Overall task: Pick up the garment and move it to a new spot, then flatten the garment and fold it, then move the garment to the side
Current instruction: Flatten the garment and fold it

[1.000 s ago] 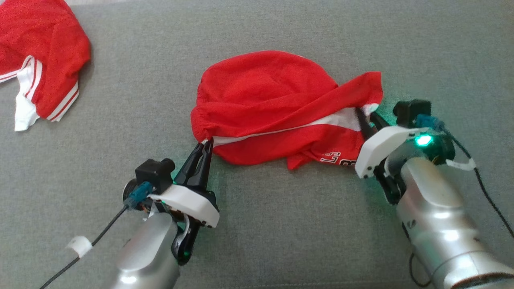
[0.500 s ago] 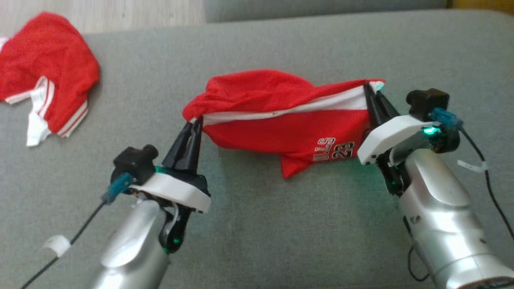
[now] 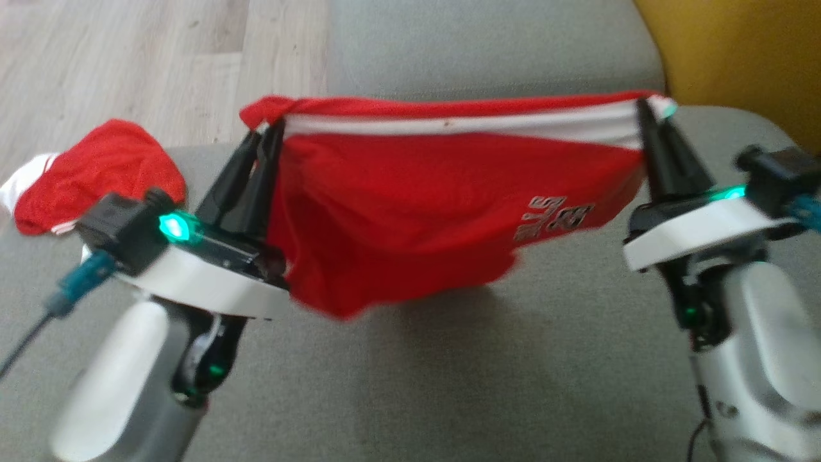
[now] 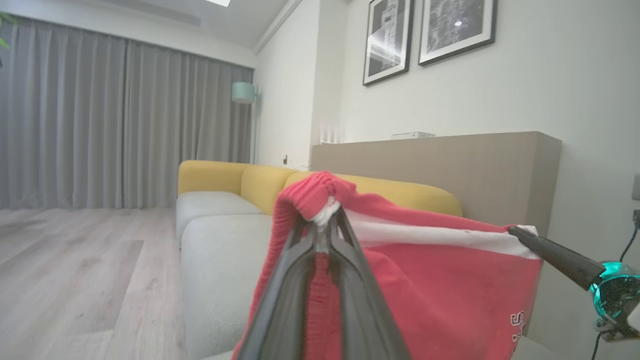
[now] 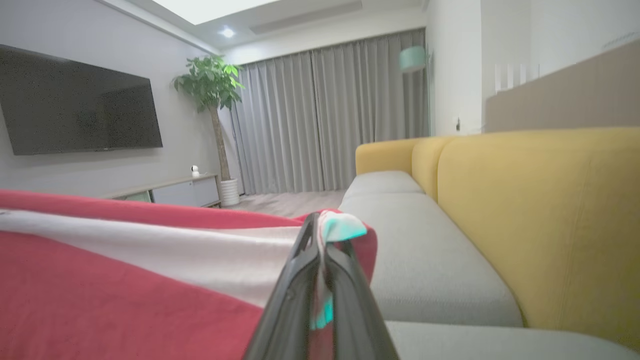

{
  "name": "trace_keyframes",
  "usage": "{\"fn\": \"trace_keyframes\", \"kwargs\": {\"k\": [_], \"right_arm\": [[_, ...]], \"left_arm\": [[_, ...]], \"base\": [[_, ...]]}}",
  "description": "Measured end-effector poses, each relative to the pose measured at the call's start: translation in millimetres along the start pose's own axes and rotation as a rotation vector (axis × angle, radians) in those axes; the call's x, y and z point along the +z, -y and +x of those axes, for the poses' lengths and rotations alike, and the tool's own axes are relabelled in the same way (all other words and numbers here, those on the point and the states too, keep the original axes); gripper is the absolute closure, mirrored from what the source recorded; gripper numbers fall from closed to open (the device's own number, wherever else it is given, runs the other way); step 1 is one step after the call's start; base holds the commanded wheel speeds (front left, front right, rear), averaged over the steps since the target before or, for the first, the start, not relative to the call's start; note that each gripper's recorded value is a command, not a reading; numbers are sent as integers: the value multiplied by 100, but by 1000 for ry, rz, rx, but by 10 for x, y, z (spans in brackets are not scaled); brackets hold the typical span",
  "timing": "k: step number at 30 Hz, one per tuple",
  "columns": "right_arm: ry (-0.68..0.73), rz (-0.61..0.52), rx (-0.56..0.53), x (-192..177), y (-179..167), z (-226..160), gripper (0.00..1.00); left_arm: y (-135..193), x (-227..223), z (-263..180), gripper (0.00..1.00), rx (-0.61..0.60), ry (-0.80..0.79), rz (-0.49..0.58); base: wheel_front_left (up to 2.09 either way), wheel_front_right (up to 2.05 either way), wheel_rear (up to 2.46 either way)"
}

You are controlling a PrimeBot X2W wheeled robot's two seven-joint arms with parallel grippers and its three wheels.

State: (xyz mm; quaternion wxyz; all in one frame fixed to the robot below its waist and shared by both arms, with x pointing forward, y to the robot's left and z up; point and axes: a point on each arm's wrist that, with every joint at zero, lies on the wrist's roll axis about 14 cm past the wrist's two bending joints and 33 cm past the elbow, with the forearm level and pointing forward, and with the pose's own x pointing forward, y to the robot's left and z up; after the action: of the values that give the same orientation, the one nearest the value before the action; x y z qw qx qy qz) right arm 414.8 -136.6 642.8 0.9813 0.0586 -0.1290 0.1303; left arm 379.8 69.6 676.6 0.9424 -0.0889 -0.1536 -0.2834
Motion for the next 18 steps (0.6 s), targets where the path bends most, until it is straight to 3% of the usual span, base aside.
{"fn": "trace_keyframes", "kwargs": {"k": [3, 7, 12, 18], "right_arm": [[58, -29, 1, 315, -17, -99, 100], [47, -48, -11, 415, 8, -123, 100], [-81, -9, -38, 39, 122, 16, 100], [-127, -24, -52, -162, 318, 562, 100]], "left_arm": [[68, 205, 7, 100, -30, 7, 41], [34, 273, 130, 100, -45, -25, 70], [-192, -67, 332, 100, -22, -153, 21], [-533, -446, 709, 100, 6, -246, -7]], "base": [[0, 0, 0], [0, 0, 0], [0, 0, 0], [0, 0, 0]]}}
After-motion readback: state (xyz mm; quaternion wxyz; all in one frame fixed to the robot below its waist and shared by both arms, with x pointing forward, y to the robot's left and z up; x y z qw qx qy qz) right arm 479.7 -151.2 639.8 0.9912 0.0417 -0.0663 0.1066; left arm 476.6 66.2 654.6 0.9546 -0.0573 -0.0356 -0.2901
